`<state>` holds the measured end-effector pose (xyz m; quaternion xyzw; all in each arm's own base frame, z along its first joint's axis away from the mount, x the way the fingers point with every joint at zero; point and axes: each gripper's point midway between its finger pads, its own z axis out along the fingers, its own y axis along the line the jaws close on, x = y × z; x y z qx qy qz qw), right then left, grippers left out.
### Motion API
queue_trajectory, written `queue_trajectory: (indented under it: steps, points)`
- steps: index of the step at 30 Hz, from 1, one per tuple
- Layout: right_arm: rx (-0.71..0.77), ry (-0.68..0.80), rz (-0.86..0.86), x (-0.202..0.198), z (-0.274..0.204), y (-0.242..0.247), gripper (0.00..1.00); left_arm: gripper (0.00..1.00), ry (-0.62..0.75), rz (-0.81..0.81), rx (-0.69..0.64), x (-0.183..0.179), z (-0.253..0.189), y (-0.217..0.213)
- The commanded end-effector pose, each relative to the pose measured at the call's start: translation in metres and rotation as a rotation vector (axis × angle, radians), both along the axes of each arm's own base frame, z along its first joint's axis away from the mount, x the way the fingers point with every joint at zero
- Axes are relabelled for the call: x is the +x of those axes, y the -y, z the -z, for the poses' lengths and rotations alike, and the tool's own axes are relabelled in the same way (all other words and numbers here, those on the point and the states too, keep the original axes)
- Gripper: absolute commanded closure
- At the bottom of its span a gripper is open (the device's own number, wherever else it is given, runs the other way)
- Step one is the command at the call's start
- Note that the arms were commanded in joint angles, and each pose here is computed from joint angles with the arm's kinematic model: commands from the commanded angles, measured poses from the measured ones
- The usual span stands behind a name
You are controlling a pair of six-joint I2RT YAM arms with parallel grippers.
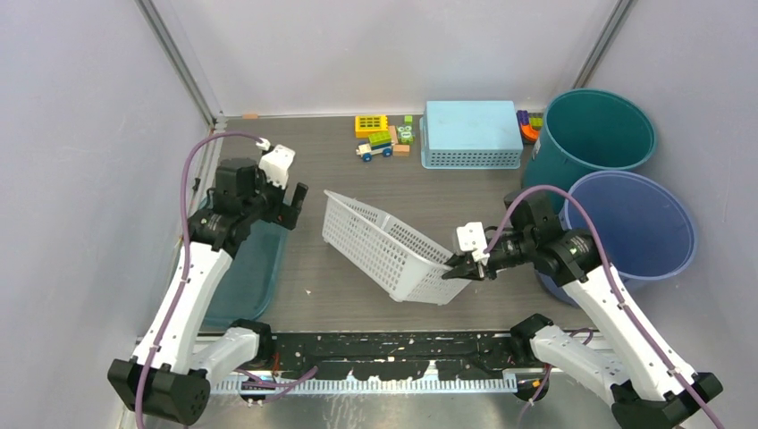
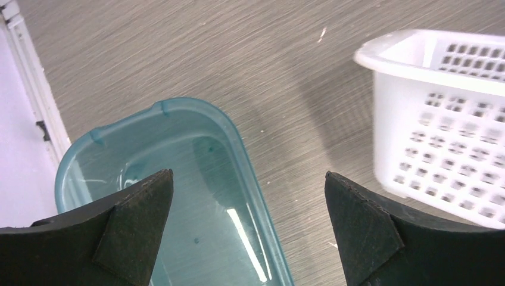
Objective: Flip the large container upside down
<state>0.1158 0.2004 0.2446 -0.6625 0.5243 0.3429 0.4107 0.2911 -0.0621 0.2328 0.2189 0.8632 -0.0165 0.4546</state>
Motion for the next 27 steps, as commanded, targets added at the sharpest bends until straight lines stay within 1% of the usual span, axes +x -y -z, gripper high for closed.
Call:
queue_trajectory:
  steps: [1,8,15,27]
  points:
    - [0.117,0.003,-0.044,0.001,-0.030,-0.011,0.99,0.00,0.068,0.093,-0.120,-0.004,-0.027,0.025]
    - [0.162,-0.105,-0.034,0.005,-0.033,-0.012,0.99,0.00,0.101,0.165,-0.166,-0.013,-0.030,0.037]
    - [0.241,-0.231,-0.038,0.008,-0.043,-0.011,0.99,0.00,0.123,0.174,-0.179,-0.017,-0.034,0.038]
    - [0.329,-0.381,-0.044,0.011,-0.050,-0.005,0.99,0.00,0.151,0.175,-0.198,-0.022,-0.037,0.039]
